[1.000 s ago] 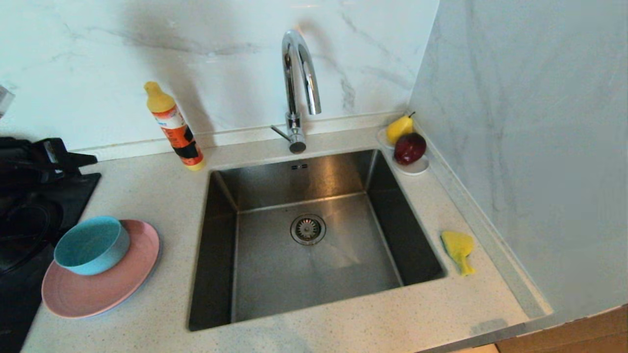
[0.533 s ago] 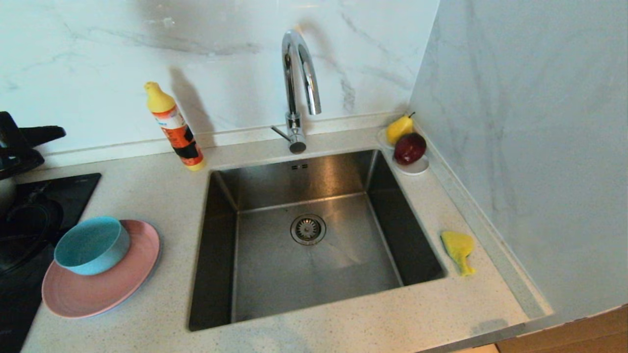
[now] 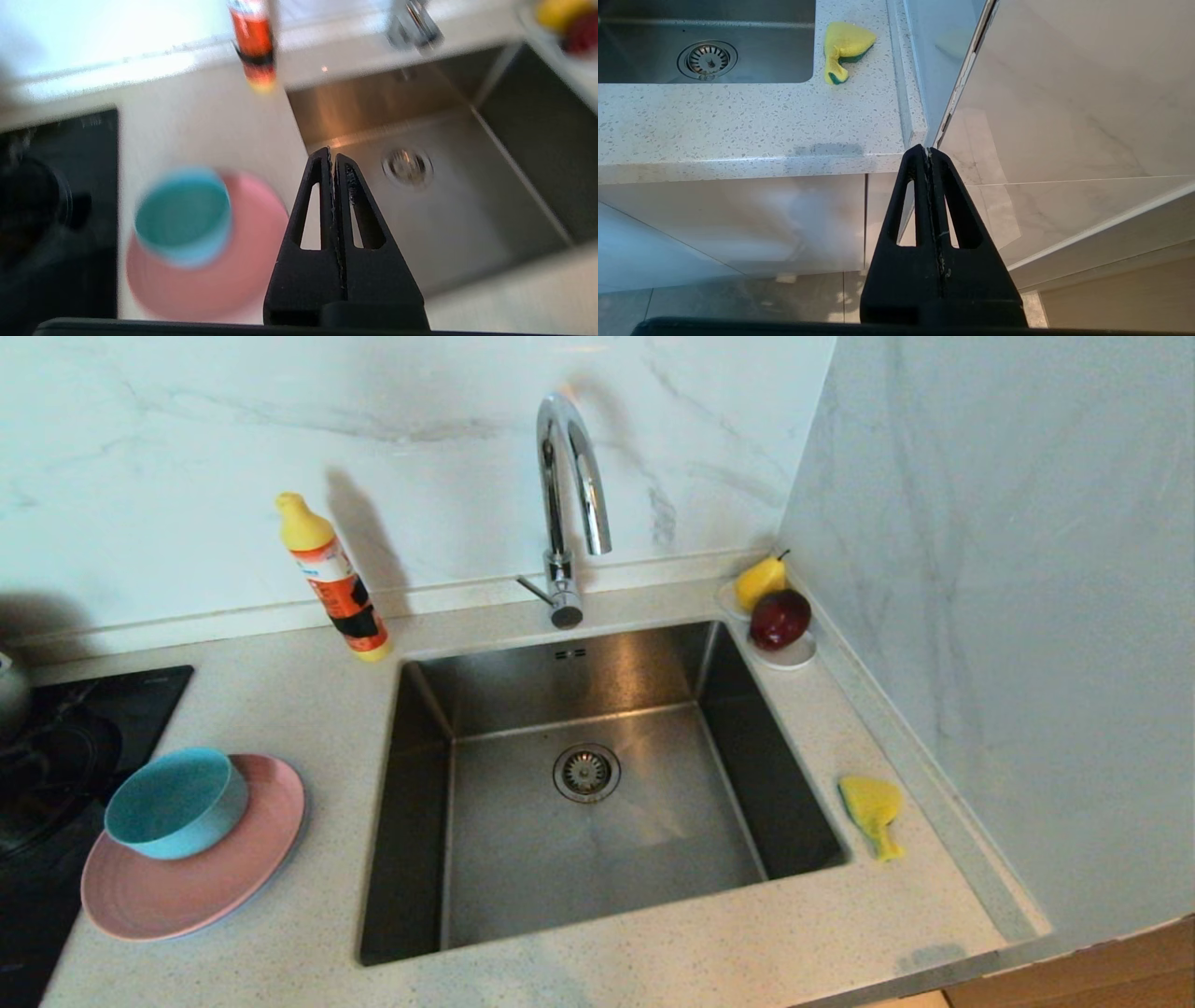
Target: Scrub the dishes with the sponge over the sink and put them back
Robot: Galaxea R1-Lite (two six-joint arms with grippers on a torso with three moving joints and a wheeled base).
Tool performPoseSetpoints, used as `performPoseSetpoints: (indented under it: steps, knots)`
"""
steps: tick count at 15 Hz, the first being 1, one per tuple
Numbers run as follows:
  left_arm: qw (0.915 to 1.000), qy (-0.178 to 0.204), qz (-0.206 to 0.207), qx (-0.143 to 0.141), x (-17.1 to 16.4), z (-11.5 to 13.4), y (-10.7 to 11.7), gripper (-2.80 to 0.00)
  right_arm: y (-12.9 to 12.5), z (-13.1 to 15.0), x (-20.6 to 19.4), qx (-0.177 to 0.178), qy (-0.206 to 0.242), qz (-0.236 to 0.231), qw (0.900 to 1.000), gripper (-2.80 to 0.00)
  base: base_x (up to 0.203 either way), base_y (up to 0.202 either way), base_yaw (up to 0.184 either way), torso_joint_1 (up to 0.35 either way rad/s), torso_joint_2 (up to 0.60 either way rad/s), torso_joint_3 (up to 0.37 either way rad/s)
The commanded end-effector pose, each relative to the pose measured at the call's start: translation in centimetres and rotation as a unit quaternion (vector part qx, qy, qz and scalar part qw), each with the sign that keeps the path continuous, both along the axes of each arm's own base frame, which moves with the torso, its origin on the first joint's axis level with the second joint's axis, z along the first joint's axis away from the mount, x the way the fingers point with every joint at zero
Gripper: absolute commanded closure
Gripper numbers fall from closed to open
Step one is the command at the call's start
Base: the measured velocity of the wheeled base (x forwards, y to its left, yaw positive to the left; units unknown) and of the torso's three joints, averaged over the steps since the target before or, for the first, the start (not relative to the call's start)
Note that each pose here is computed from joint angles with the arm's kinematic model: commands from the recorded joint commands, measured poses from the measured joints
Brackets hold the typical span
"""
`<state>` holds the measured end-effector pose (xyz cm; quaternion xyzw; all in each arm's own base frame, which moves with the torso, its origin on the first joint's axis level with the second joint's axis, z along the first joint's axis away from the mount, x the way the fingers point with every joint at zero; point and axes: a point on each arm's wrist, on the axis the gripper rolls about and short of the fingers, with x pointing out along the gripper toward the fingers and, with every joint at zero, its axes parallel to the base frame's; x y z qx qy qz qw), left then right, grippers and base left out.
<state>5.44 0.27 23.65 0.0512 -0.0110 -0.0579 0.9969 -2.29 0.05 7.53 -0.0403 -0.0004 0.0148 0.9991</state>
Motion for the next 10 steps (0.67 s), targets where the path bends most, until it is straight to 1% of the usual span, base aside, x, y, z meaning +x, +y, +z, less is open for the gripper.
performPoseSetpoints:
  steps: [1, 3, 4, 6, 7, 8, 9, 10]
  knots:
    - [0.9984, -0.055, -0.009, 0.011, -5.5, -5.1, -0.8, 0.0, 0.0, 0.0, 0.0, 0.0, 0.0, 0.001, 1.0, 0.0, 0.0, 0.0, 0.0, 0.0, 0.0, 0.0]
    - [0.9978, -0.064, 0.012, -0.009, -7.1, -8.8, -0.7, 0.0, 0.0, 0.0, 0.0, 0.0, 0.0, 0.001, 1.0, 0.0, 0.0, 0.0, 0.0, 0.0, 0.0, 0.0]
    - [0.998, -0.059, 0.016, -0.014, -7.7, -10.5, -0.7, 0.0, 0.0, 0.0, 0.0, 0.0, 0.0, 0.001, 1.0, 0.0, 0.0, 0.0, 0.0, 0.0, 0.0, 0.0]
    - [0.9987, -0.044, 0.023, -0.008, -8.3, -13.4, -0.6, 0.0, 0.0, 0.0, 0.0, 0.0, 0.0, 0.001, 1.0, 0.0, 0.0, 0.0, 0.0, 0.0, 0.0, 0.0]
    - [0.9988, -0.024, 0.04, -0.012, -8.0, -15.0, -0.5, 0.0, 0.0, 0.0, 0.0, 0.0, 0.0, 0.001, 1.0, 0.0, 0.0, 0.0, 0.0, 0.0, 0.0, 0.0]
    - [0.9982, 0.001, 0.058, -0.017, -7.6, -16.2, -0.4, 0.0, 0.0, 0.0, 0.0, 0.0, 0.0, 0.001, 1.0, 0.0, 0.0, 0.0, 0.0, 0.0, 0.0, 0.0]
    - [0.9981, 0.01, 0.059, -0.015, -7.6, -16.4, -0.4, 0.0, 0.0, 0.0, 0.0, 0.0, 0.0, 0.001, 1.0, 0.0, 0.0, 0.0, 0.0, 0.0, 0.0, 0.0]
    - [0.9983, 0.011, 0.056, -0.014, -7.6, -16.5, -0.4, 0.0, 0.0, 0.0, 0.0, 0.0, 0.0, 0.001, 1.0, 0.0, 0.0, 0.0, 0.0, 0.0, 0.0, 0.0]
